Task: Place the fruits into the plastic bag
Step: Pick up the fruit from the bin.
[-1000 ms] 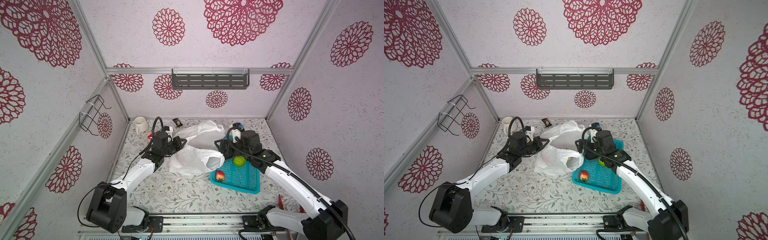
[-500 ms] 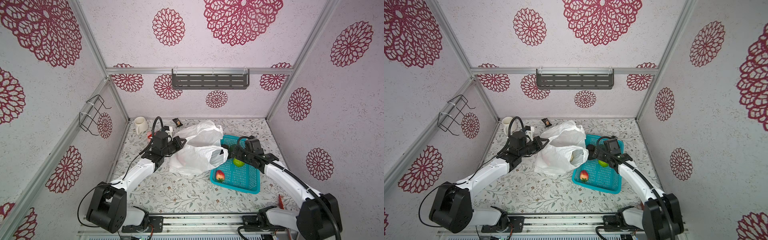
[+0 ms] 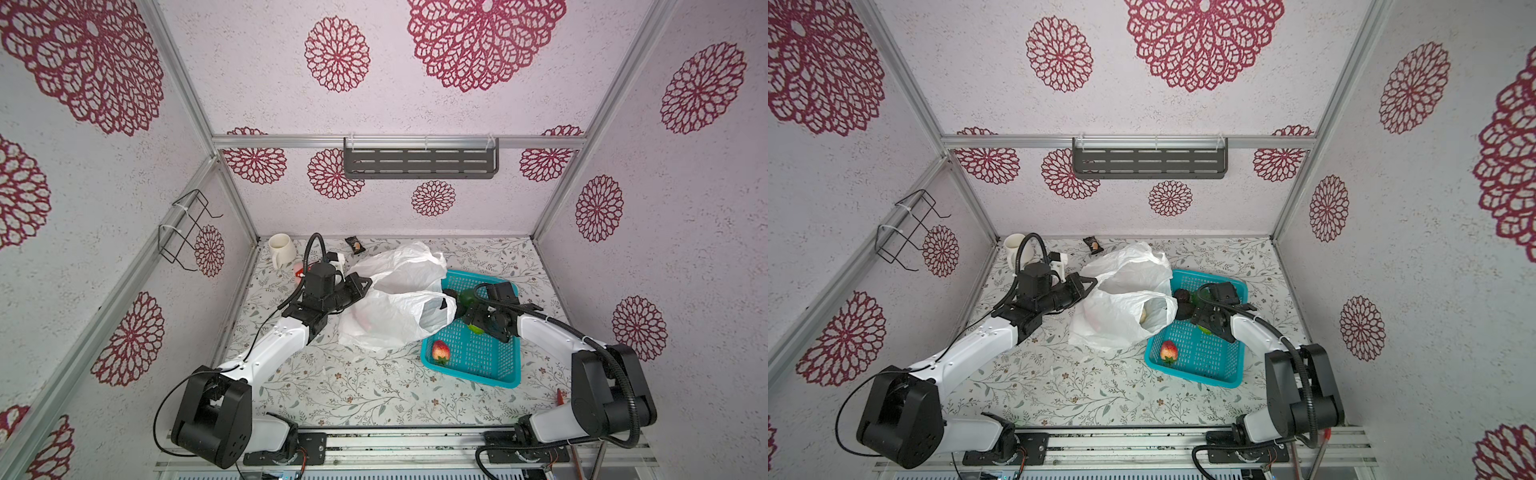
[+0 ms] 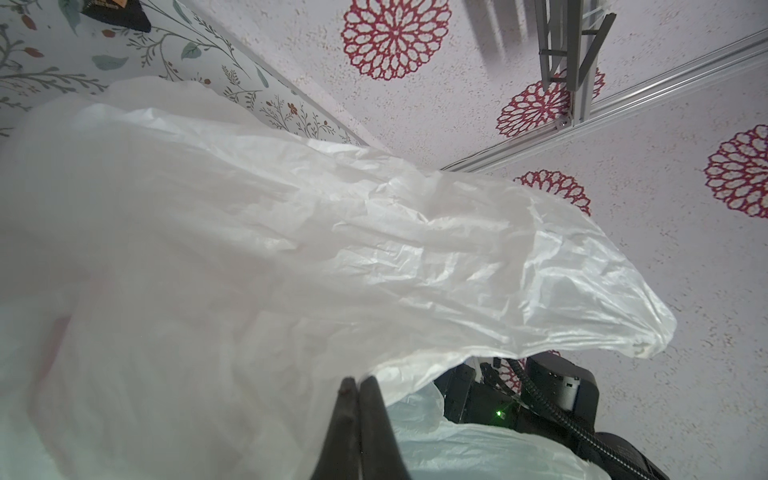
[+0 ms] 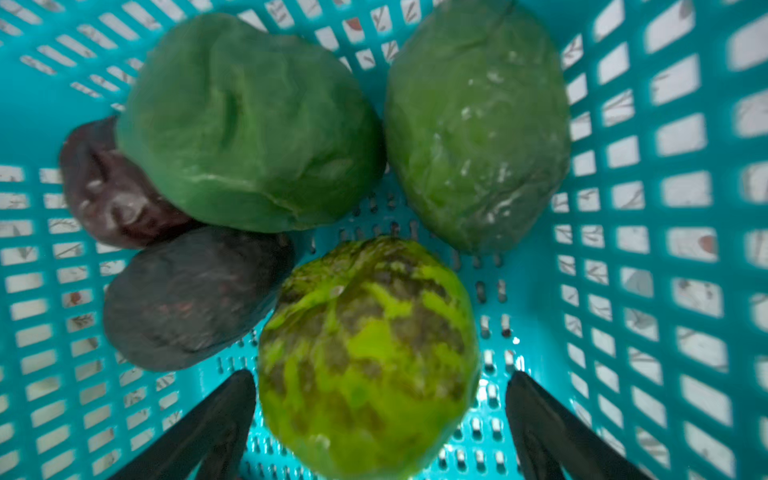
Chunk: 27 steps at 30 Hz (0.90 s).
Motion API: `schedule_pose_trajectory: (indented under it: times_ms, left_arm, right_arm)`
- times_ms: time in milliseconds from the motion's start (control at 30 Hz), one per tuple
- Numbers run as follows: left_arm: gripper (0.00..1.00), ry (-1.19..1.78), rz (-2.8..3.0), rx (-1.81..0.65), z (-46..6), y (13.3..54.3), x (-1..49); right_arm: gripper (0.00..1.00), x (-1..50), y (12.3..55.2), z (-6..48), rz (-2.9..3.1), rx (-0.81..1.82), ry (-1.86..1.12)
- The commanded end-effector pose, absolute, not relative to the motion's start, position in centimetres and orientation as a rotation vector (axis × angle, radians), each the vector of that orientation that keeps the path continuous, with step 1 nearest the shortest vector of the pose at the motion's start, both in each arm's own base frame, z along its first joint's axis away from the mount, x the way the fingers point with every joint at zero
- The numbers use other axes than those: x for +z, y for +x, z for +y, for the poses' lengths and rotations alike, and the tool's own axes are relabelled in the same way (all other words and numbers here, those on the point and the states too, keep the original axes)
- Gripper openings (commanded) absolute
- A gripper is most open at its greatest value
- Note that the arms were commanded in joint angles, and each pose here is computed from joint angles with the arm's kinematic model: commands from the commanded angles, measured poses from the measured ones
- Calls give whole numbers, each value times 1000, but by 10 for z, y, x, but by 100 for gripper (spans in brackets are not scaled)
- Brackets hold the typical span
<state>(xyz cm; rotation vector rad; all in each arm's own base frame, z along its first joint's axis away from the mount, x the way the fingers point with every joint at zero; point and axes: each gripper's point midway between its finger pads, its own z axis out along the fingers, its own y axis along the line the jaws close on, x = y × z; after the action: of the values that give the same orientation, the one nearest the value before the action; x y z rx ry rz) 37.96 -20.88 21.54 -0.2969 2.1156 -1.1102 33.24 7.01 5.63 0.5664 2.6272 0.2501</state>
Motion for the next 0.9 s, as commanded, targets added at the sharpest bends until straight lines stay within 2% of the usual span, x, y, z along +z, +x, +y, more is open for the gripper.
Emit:
schedule_pose_trajectory:
  times_ms: [0, 233, 333, 533, 733, 867]
  left_arm:
    - [0, -271, 2071, -1104, -209, 381, 232]
    - [0, -261, 2075, -1112, -210, 381, 233]
    - [0, -256, 2080, -1104, -210, 380, 232]
    - [0, -237, 2088, -1096, -211, 381, 232]
    - [0, -225, 2090, -1101, -213, 382, 232]
    - [0, -221, 2092, -1105, -215, 383, 231]
  right_arm:
    - [91, 61, 345, 72, 2608, 282, 557]
    - [62, 66, 347, 73, 2594, 292, 534]
    - [56, 84, 347, 74, 2566, 305, 495]
    - [53, 155, 346, 104, 2433, 447, 245]
    - [53, 234, 326, 178, 2239, 778, -146]
    - [54, 252, 314, 231, 2184, 935, -337]
